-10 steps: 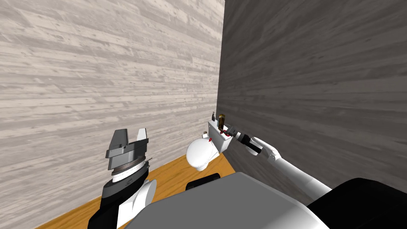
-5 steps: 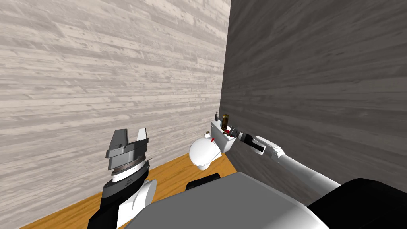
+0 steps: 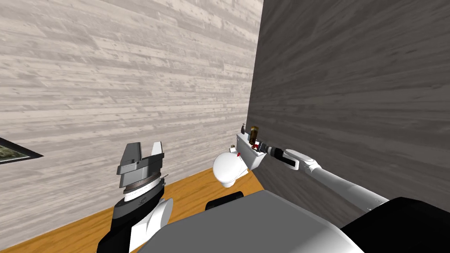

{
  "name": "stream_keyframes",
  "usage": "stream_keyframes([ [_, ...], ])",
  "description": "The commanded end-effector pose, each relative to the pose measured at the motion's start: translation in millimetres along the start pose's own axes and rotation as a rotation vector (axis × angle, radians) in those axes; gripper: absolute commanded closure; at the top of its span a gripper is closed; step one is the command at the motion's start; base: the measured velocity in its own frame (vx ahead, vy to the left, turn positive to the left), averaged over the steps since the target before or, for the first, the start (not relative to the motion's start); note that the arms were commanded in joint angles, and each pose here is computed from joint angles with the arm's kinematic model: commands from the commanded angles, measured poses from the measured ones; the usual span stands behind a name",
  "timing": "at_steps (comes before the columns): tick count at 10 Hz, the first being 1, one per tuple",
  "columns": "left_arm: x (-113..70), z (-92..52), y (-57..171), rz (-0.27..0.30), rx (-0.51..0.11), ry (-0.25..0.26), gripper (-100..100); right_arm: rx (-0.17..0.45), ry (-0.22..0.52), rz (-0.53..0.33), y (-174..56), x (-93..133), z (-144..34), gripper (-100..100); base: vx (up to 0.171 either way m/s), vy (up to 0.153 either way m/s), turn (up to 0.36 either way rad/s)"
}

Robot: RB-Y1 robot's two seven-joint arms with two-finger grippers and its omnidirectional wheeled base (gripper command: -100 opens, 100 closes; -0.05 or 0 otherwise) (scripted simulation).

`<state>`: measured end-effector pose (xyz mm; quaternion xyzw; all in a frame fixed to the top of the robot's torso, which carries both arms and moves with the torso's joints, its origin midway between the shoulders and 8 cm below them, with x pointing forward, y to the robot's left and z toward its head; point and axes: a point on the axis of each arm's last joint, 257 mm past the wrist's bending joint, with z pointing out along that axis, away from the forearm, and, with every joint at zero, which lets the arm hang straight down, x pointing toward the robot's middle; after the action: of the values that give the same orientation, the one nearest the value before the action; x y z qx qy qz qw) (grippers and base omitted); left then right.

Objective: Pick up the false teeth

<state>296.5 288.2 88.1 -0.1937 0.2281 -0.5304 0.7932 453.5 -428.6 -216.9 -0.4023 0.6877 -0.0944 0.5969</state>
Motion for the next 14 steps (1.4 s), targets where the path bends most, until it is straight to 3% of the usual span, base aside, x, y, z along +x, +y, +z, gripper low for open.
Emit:
stream_keyframes([
  [1,0.0,0.0,0.0,0.0,0.0,0.0,0,-0.004,0.042,-0.027,-5.7,18.9,-10.5,-100,0.009,0.045,0.052],
  [2,0.0,0.0,0.0,0.0,0.0,0.0,0,-0.025,0.092,-0.085,-9.4,36.9,-19.1,-100,0.007,0.05,0.128],
  [3,0.0,0.0,0.0,0.0,0.0,0.0,0,-0.021,0.106,-0.082,-11.1,43.5,-21.7,-100,0.01,0.041,0.06],
  [5,0.0,0.0,0.0,0.0,0.0,0.0,0,-0.062,0.22,-0.185,-20.9,85.5,-46.3,-100,0.015,0.075,0.147],
  [8,0.0,0.0,0.0,0.0,0.0,0.0,0,-0.08,0.289,-0.229,-28.2,111.1,-64.1,-100,0.027,0.056,0.075],
  [11,0.0,0.0,0.0,0.0,0.0,0.0,0,-0.147,0.44,-0.356,-46.0,160.5,-110.3,-100,0.029,0.074,0.146],
  [14,0.0,0.0,0.0,0.0,0.0,0.0,0,-0.166,0.492,-0.39,-53.4,176.3,-128.2,-100,0.024,0.049,0.061],
])
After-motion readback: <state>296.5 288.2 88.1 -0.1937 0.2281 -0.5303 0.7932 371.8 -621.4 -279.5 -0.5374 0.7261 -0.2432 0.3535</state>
